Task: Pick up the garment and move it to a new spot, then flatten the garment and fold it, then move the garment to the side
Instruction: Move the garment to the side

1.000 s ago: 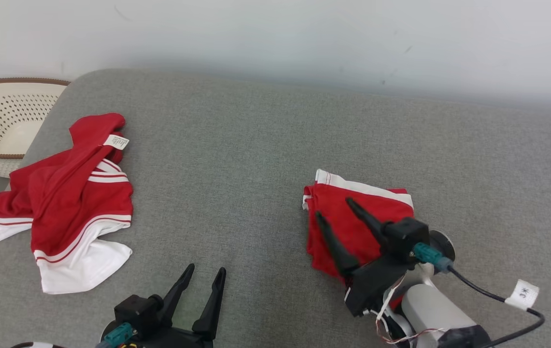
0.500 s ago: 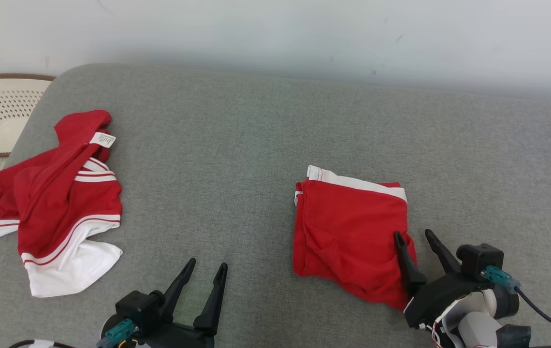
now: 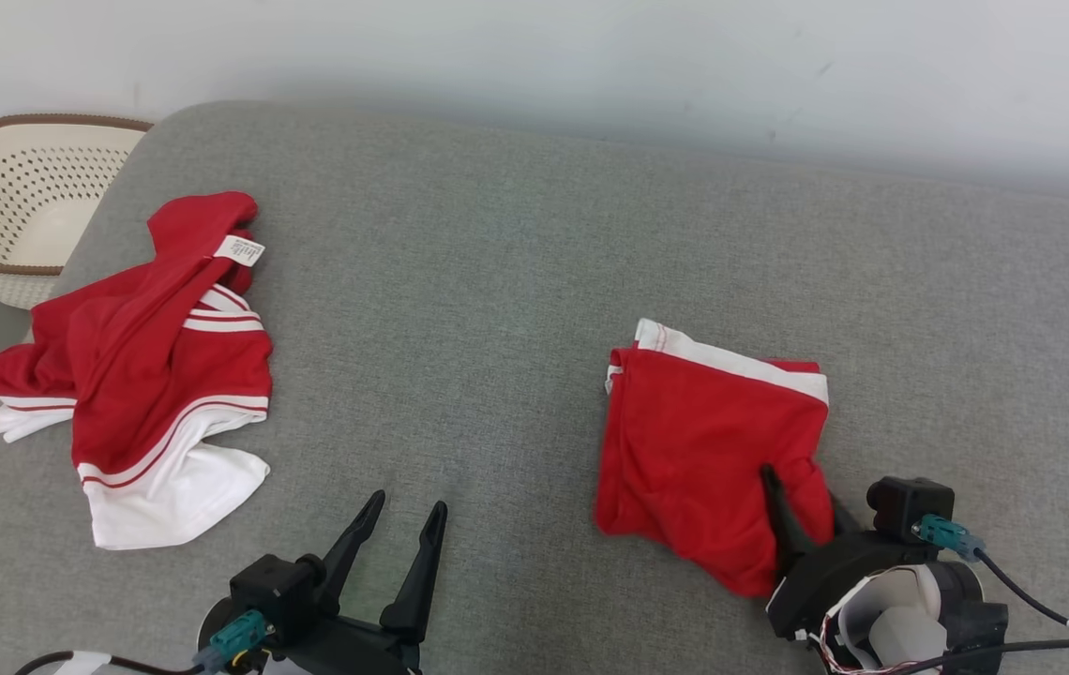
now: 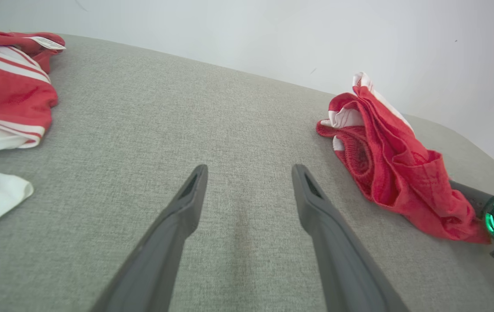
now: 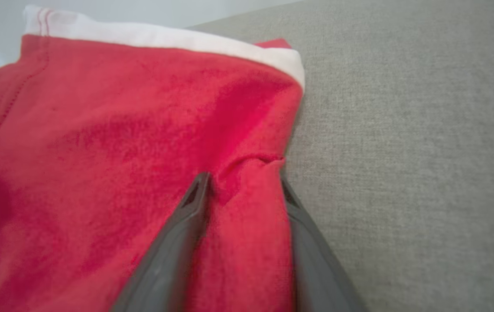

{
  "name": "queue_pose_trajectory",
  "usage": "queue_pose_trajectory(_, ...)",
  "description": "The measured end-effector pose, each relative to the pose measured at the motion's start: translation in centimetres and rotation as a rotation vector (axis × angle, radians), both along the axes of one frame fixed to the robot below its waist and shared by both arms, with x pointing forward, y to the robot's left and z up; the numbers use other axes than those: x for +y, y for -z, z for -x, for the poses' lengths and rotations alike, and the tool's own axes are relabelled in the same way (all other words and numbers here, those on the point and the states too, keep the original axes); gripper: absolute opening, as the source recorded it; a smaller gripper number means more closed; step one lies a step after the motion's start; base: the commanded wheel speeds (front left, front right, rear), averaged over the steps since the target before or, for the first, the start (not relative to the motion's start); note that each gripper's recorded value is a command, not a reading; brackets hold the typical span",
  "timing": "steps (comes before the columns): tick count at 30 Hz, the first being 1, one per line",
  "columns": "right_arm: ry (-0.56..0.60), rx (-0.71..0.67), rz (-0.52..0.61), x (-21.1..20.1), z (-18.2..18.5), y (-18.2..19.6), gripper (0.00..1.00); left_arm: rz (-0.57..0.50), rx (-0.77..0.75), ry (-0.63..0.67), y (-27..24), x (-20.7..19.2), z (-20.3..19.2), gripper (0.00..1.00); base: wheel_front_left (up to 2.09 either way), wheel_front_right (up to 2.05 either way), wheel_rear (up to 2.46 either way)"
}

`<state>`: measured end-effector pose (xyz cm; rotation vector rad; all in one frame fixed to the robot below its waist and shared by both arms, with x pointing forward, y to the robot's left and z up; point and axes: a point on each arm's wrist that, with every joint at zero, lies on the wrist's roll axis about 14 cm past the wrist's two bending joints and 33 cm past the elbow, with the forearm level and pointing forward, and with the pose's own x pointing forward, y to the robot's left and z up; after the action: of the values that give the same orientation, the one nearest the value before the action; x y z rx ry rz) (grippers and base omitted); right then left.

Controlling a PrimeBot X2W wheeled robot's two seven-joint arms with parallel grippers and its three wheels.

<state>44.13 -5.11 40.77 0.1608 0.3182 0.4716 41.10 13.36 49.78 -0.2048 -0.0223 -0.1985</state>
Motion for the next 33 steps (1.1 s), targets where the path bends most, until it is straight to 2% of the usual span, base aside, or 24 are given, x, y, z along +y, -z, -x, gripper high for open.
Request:
queue_pose_trajectory(6,-0.006,-0.019,0.005,-0.1,-0.3,-0.8,0.0,-0.005,-0.022,-0.005,-0.8,0.2,0.3,1.0,0.0,0.0,0.0)
queue_pose_trajectory(15,-0.001,-0.26,0.083,-2.0,-1.9,-7.3,0.0,0.002,-0.059,0.015,-2.1,-0.8,0.9,1.0,0.0,0.0,0.0)
queue_pose_trajectory(21,0.062,-0.259,0.089,-4.2,-0.3,-7.4,0.0,0.012,-0.083,0.071,-2.8,-2.8,0.9,1.0,0.0,0.0,0.0)
queue_pose_trajectory(33,0.301,-0.196,0.12,-12.8,3.2,-5.8,0.0,0.013,-0.135,0.257,-4.4,-9.8,-0.3,1.0,0.0,0.0,0.0)
